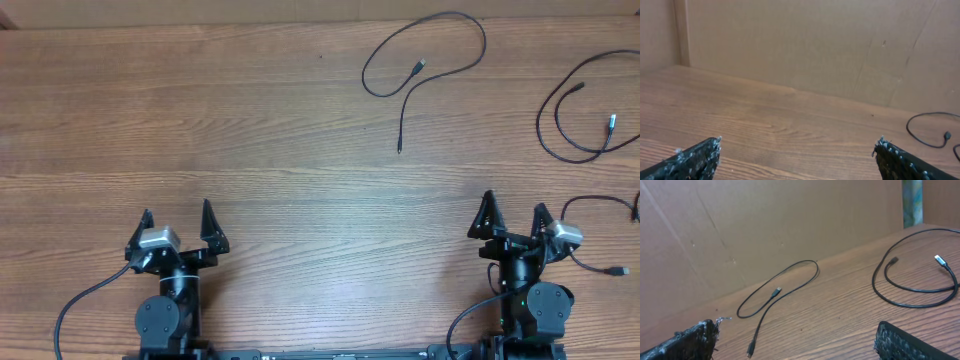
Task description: Untangle cables
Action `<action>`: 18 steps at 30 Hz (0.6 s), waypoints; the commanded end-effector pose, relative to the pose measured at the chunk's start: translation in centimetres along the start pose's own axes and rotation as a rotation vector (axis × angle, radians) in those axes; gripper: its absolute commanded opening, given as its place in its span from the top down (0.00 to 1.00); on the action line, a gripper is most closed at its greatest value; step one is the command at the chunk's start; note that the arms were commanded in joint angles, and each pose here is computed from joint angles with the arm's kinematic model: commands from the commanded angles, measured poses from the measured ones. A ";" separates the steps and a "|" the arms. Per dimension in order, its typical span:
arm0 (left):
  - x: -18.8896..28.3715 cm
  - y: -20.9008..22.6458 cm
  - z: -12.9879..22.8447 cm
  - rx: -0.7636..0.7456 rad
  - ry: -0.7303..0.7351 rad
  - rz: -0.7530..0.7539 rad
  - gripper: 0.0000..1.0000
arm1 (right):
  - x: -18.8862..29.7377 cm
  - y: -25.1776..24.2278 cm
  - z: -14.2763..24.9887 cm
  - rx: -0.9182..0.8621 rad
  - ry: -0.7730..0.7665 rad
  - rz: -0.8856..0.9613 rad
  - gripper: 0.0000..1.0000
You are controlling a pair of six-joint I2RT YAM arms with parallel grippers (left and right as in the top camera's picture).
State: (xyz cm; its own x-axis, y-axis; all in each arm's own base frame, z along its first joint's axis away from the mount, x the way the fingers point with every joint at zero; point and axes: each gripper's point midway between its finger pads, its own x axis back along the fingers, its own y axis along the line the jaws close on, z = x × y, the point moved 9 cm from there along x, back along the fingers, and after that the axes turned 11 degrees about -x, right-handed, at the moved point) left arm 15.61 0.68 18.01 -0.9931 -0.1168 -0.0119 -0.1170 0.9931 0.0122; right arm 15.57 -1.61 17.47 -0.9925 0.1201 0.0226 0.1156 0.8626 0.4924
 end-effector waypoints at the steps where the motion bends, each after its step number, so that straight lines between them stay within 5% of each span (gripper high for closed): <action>1: 0.0 0.0 0.1 0.008 -0.013 -0.008 0.00 | 0.0 0.2 0.5 0.067 0.026 -0.042 0.00; 18: 0.1 -0.6 1.6 -0.038 0.080 0.078 0.00 | 0.0 0.4 0.6 0.069 0.035 -0.064 0.00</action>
State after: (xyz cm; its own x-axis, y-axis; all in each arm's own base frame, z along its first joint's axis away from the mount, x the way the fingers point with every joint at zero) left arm 15.64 0.39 16.50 -0.9940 -0.0824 0.0725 -0.0809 0.9964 0.0239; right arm 15.61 -1.07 17.38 -0.9981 0.0539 0.0287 0.0611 0.8946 0.4426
